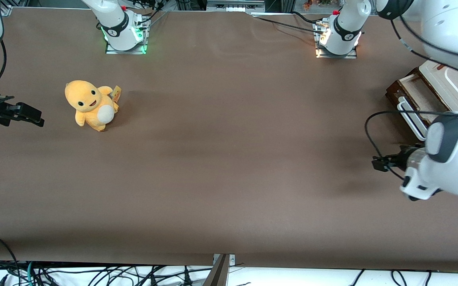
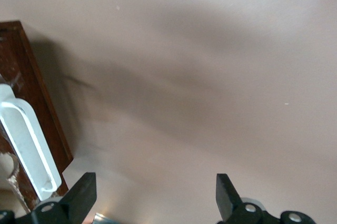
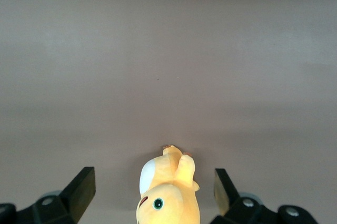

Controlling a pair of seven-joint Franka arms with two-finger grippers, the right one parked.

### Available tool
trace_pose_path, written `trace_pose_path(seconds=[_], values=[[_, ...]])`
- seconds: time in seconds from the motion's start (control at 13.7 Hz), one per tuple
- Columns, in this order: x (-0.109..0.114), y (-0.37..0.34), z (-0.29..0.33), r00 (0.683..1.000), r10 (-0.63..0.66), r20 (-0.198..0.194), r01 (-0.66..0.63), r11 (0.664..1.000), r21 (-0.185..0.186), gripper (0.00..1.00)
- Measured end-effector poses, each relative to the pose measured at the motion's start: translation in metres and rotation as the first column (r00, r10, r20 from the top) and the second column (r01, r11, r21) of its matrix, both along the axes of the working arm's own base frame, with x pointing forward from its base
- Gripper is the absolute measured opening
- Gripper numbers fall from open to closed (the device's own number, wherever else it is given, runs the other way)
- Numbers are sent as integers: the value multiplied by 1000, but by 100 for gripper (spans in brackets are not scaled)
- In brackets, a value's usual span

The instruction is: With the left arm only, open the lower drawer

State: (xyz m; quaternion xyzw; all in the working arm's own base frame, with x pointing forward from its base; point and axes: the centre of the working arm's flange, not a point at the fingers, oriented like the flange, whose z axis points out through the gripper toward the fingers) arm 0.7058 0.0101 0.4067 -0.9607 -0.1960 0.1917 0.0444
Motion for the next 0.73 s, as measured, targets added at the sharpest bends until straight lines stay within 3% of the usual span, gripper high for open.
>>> trace_pose_path(seconds=[0.07,0.22,0.29,0.44,0.59,0.73], values=[[2,8,11,999,-29,40,30,999,-16,100],[7,24,43,979,-112,172,121,992,-44,100],[4,29,60,953,-176,248,196,979,-57,100],[-11,34,99,868,-309,389,347,937,-30,100],[-39,29,134,821,-368,436,409,913,0,100],[-67,19,158,816,-371,443,411,911,5,100]])
